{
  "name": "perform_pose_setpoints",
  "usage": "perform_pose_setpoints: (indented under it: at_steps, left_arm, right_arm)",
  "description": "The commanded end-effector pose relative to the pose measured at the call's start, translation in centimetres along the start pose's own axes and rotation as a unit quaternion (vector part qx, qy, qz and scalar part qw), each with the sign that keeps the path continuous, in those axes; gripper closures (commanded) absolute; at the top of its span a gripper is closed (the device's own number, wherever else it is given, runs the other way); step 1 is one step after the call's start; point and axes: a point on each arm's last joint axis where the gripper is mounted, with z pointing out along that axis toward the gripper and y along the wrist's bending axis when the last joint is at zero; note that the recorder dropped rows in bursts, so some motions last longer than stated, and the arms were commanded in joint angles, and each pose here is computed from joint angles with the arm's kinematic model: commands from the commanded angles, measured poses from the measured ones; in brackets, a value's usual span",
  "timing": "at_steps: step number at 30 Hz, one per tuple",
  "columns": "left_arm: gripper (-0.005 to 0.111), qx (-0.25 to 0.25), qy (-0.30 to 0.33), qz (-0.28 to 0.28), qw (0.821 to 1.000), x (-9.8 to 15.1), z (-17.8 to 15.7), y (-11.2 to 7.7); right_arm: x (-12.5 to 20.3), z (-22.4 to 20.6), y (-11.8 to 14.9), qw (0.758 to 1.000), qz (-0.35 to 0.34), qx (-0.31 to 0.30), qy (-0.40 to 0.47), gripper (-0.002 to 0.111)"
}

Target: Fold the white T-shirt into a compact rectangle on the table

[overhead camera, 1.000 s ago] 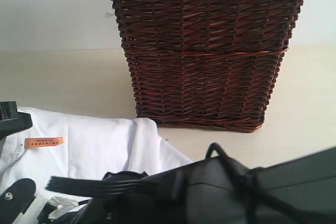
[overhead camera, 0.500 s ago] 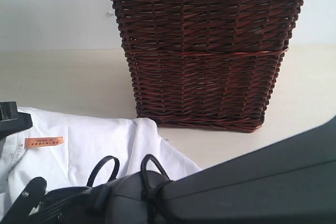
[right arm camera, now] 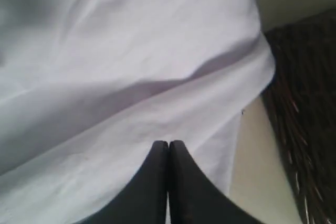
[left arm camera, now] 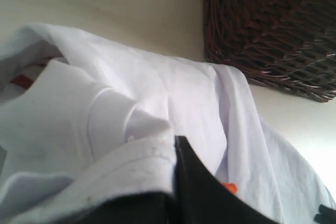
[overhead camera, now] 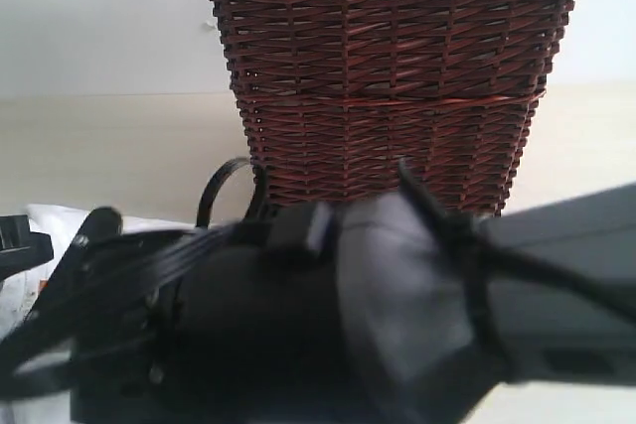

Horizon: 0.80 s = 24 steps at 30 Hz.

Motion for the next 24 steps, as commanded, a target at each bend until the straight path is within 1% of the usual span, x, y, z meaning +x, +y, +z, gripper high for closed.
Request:
perform_pose_setpoints:
  at_steps: [1, 3, 4, 6, 7, 9, 11, 13, 14, 18, 19, 22, 24]
  left_arm:
    - [0.107, -0.026, -0.022, 0.011, 0.999, 0.1, -0.4, 0.5]
    - [0.107, -0.052, -0.028, 0.005, 0.998, 0.4, -0.2, 1.2]
    - [0.107, -0.074, -0.03, -0.011, 0.997, 0.7, -0.1, 1.8]
    - [0.106, -0.11, -0.032, -0.035, 0.993, 1.5, 0.1, 2.9]
    - [0.105, -0.133, -0.033, -0.044, 0.99, 1.8, 0.2, 3.5]
    - [0.099, -0.159, -0.032, -0.048, 0.986, 2.4, 0.3, 4.2]
    - [0.092, -0.168, -0.03, -0.048, 0.984, 2.6, 0.3, 4.5]
    - [0.086, -0.169, -0.03, -0.049, 0.984, 2.6, 0.4, 4.5]
    - [0.084, -0.167, -0.028, -0.049, 0.984, 2.6, 0.4, 4.5]
    - [0.077, -0.167, -0.028, -0.049, 0.984, 2.6, 0.4, 4.5]
    - [0.076, -0.167, -0.029, -0.051, 0.984, 2.6, 0.4, 4.5]
    - [0.073, -0.167, -0.029, -0.051, 0.984, 2.6, 0.4, 4.5]
    - [0.073, -0.167, -0.029, -0.051, 0.984, 2.6, 0.4, 4.5]
  right_arm:
    - [-0.3, -1.1, -0.4, 0.998, 0.012, -0.058, -0.018, 0.108]
    - [-0.5, -1.2, -0.1, 0.997, 0.018, -0.074, -0.028, 0.106]
    - [-0.5, -1.2, -0.2, 0.997, 0.019, -0.073, -0.028, 0.102]
    - [-0.2, -0.9, -0.6, 0.997, 0.026, -0.073, -0.012, 0.09]
    - [0.0, -0.8, -0.6, 0.996, 0.024, -0.084, -0.001, 0.082]
    - [0.3, -0.6, 0.5, 0.991, 0.019, -0.132, -0.005, 0.067]
    - [0.5, -0.4, 2.7, 0.977, 0.015, -0.207, -0.039, 0.055]
    - [0.6, -0.2, 4.8, 0.969, -0.006, -0.238, -0.066, 0.053]
    - [0.7, 0.0, 5.7, 0.968, -0.024, -0.24, -0.07, 0.053]
    - [0.3, 0.7, 8.5, 0.967, -0.091, -0.226, -0.077, 0.053]
    - [0.2, 0.9, 9.0, 0.968, -0.098, -0.22, -0.075, 0.053]
    - [-0.4, 2.2, 9.2, 0.98, -0.096, -0.168, -0.052, 0.053]
    - [-0.7, 3.2, 8.6, 0.989, -0.092, -0.106, -0.037, 0.053]
